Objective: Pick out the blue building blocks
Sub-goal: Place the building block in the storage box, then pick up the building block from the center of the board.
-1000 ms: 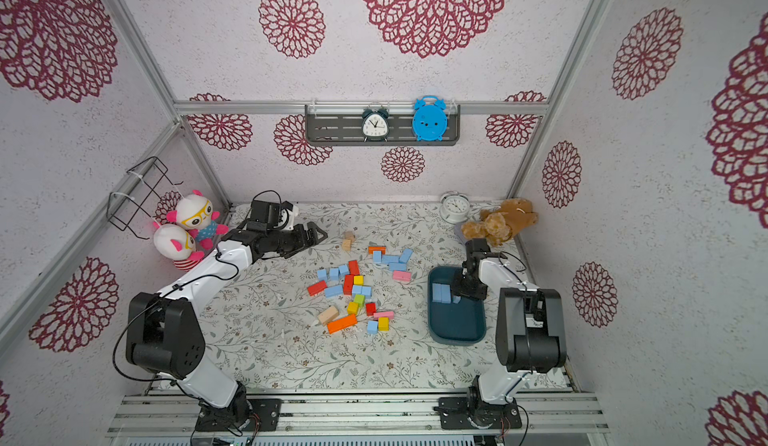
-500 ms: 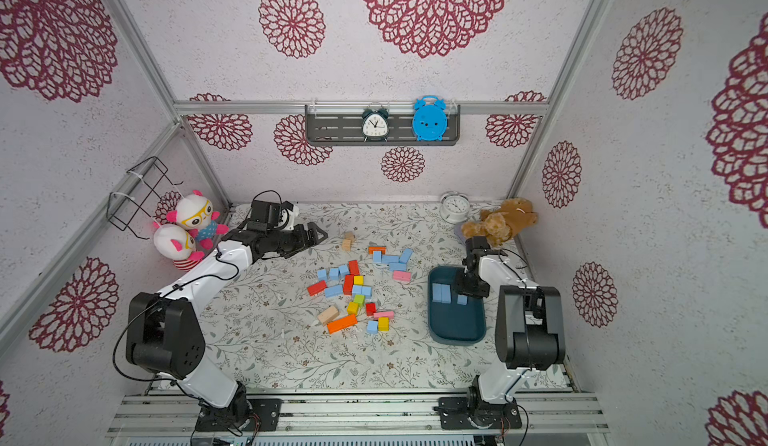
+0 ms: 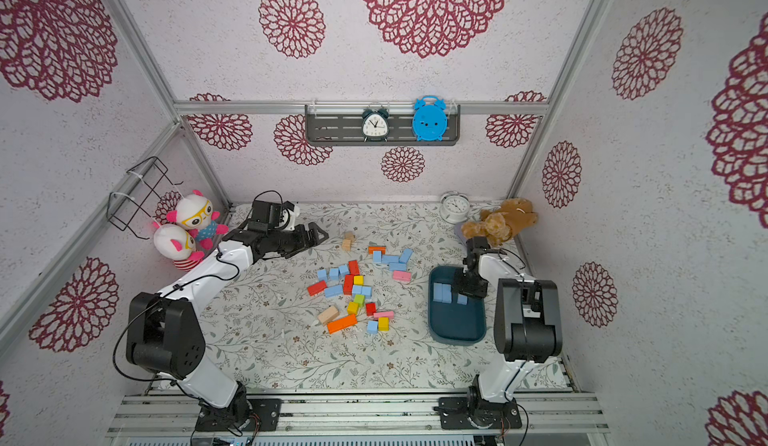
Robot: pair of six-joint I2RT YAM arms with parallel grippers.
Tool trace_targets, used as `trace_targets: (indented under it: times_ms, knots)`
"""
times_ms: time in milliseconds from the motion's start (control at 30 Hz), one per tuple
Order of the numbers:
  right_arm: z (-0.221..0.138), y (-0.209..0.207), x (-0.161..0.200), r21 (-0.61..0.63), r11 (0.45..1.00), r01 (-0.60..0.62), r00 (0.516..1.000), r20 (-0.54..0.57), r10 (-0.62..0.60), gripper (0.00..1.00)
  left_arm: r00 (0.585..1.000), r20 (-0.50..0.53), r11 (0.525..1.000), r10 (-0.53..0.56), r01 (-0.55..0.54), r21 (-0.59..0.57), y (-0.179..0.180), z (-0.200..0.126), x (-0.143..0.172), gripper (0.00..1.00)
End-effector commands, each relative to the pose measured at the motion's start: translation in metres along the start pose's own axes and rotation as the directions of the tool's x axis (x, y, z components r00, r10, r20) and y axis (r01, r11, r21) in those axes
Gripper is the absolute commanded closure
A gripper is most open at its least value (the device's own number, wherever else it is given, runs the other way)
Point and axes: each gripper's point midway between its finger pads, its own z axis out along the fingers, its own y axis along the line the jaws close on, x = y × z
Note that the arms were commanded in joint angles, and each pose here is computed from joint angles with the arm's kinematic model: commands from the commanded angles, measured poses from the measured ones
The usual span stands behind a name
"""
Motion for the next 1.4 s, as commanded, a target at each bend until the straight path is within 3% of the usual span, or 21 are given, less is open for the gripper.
trace_targets:
  times_ms: [0, 500, 800, 1033, 1367]
  knots:
    - [-0.005, 0.009, -0.008, -0.057, 0.998, 0.014, 1.000, 0.026, -0.013, 0.48, 1.000, -0.003, 1.000, 0.018, -0.018, 0.002, 0.001, 0.003, 0.004, 0.03]
    - [-0.015, 0.024, -0.004, -0.143, 0.990, -0.007, 1.000, 0.024, 0.011, 0.51, 1.000, -0.009, 1.000, 0.024, -0.024, 0.001, 0.000, 0.005, 0.007, 0.03]
    - [-0.065, 0.019, -0.024, -0.034, 0.999, -0.001, 0.989, 0.146, 0.005, 0.50, 1.000, 0.008, 0.999, 0.030, -0.030, -0.030, 0.009, 0.002, 0.002, 0.01]
    - [-0.087, 0.075, -0.051, 0.026, 0.995, 0.095, 0.968, 0.231, -0.098, 0.50, 0.998, 0.065, 0.995, 0.008, -0.001, -0.099, 0.037, -0.010, -0.012, 0.01]
    - [-0.036, 0.155, -0.095, 0.063, 0.987, 0.149, 0.966, 0.203, -0.159, 0.48, 0.987, 0.158, 0.988, -0.021, 0.044, -0.145, 0.068, -0.040, -0.030, 0.02]
